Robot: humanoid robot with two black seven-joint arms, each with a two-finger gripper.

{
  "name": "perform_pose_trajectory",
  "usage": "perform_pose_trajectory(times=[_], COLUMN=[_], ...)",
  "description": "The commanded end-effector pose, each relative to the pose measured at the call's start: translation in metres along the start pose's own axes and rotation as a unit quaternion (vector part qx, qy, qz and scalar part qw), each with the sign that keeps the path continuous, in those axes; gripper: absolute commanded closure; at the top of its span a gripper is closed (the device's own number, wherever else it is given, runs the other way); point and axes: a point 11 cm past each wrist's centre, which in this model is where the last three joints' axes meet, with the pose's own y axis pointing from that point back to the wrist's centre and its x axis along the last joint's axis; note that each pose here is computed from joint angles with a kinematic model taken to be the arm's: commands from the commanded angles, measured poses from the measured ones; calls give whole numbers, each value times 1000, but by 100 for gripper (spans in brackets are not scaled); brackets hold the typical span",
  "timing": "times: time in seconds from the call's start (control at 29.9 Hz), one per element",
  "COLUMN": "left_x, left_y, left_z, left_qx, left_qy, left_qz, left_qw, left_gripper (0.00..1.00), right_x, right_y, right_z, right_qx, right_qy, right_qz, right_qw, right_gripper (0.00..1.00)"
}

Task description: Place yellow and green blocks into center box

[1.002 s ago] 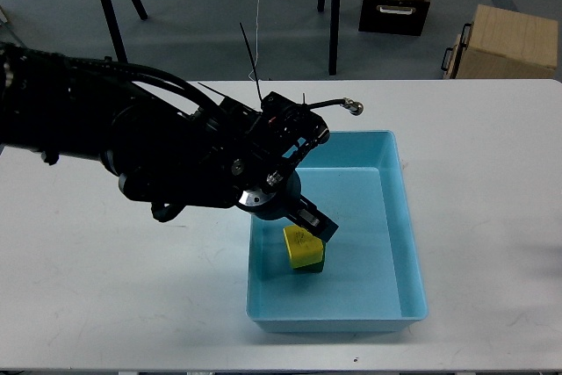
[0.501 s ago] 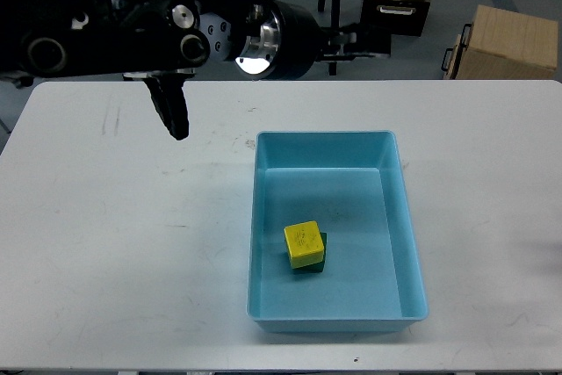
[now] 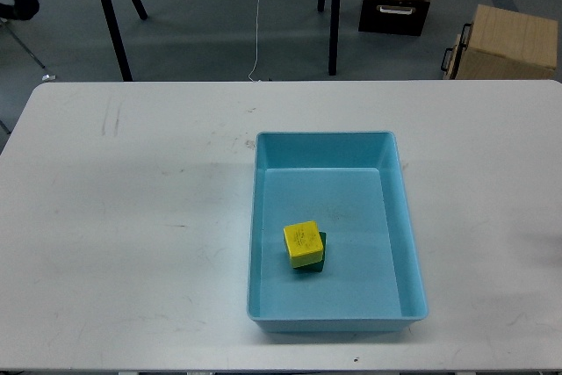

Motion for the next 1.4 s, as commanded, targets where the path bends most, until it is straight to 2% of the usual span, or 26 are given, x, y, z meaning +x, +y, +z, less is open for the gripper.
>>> perform_pose_trajectory(times=[0.0, 0.17, 0.27, 0.4, 0.57, 0.67, 0.8, 0.94, 1.07, 1.37], left_x=[44, 87, 91, 62, 36, 21, 14, 2, -11, -13], left_y=[37, 109, 161, 226, 303, 335, 374, 395, 407, 404], left_z=[-16, -39, -66, -106, -119, -137, -153, -179, -202, -202], left_qx=[-70, -171, -190, -188, -231, -240, -278, -279, -254, -252], left_qy=[85, 180, 222, 273, 299, 317, 330, 350, 370, 372], left_qz=[58, 130, 160, 179, 229, 260, 309, 343, 366, 361], left_qw=[992, 960, 943, 926, 897, 880, 848, 826, 815, 817], left_gripper=[0, 0, 0, 0, 0, 0, 0, 0, 0, 0], right_x=[-4, -10, -8, -3, -6, -5, 18, 31, 24, 20], right_y=[-1, -5, -5, -4, -4, 0, 24, 45, 47, 47], right_z=[-4, -2, 0, 4, 14, 15, 22, 34, 44, 44], right_qx=[1, 0, 3, 6, 2, 3, 14, 15, 3, 0], right_qy=[6, 4, 0, -9, -21, -22, -42, -60, -67, -56], right_qz=[-4, -13, -13, -11, -19, -15, 19, 41, 33, 28], right_qw=[1000, 1000, 1000, 1000, 1000, 1000, 999, 997, 997, 998], right_gripper=[0, 0, 0, 0, 0, 0, 0, 0, 0, 0])
